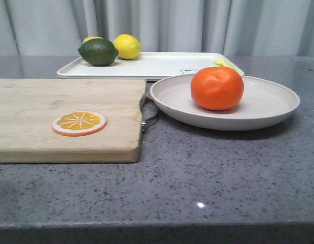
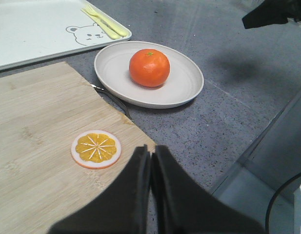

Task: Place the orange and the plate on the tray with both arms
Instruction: 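Move the right gripper down to grip the plate rim nearest it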

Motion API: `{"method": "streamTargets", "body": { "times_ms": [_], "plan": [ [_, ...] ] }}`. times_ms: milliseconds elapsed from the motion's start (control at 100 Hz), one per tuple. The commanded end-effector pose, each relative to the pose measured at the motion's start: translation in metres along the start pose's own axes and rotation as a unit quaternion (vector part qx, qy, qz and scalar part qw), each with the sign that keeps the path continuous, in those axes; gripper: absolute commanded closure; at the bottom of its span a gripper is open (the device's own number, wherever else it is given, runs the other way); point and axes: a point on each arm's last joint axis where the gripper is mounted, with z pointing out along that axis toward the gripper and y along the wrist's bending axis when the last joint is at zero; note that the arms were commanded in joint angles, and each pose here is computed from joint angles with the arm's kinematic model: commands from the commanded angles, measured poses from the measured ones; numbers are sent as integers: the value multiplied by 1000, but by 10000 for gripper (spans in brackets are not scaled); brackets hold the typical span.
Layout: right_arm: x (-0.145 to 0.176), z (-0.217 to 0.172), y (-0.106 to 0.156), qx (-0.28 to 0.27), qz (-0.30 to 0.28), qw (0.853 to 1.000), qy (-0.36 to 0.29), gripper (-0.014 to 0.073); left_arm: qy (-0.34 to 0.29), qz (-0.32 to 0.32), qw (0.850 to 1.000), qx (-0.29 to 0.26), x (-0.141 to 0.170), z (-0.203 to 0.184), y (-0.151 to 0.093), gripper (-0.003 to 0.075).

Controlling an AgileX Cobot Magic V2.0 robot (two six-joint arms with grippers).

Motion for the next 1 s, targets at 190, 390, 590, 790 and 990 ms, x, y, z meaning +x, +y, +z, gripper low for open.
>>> {"method": "streamTargets", "body": {
  "times_ms": [190, 390, 590, 790, 990],
  "plan": [
    [-47, 30, 22, -20, -21, 998, 49, 201, -45, -1, 999, 7, -14, -4, -3, 741],
    [-62, 65, 46, -49, -30, 995, 86, 201, -45, -2, 999, 7, -14, -4, -3, 741],
    [-60, 102, 56, -59, -15, 989, 136, 201, -45, -2, 999, 7, -14, -4, -3, 741],
    [-54, 122, 57, -54, -16, 985, 163, 201, -45, -2, 999, 7, -14, -4, -3, 741],
    [-53, 125, 57, -53, -16, 984, 167, 269, -45, -3, 999, 8, -14, -4, -3, 741]
  ]
}}
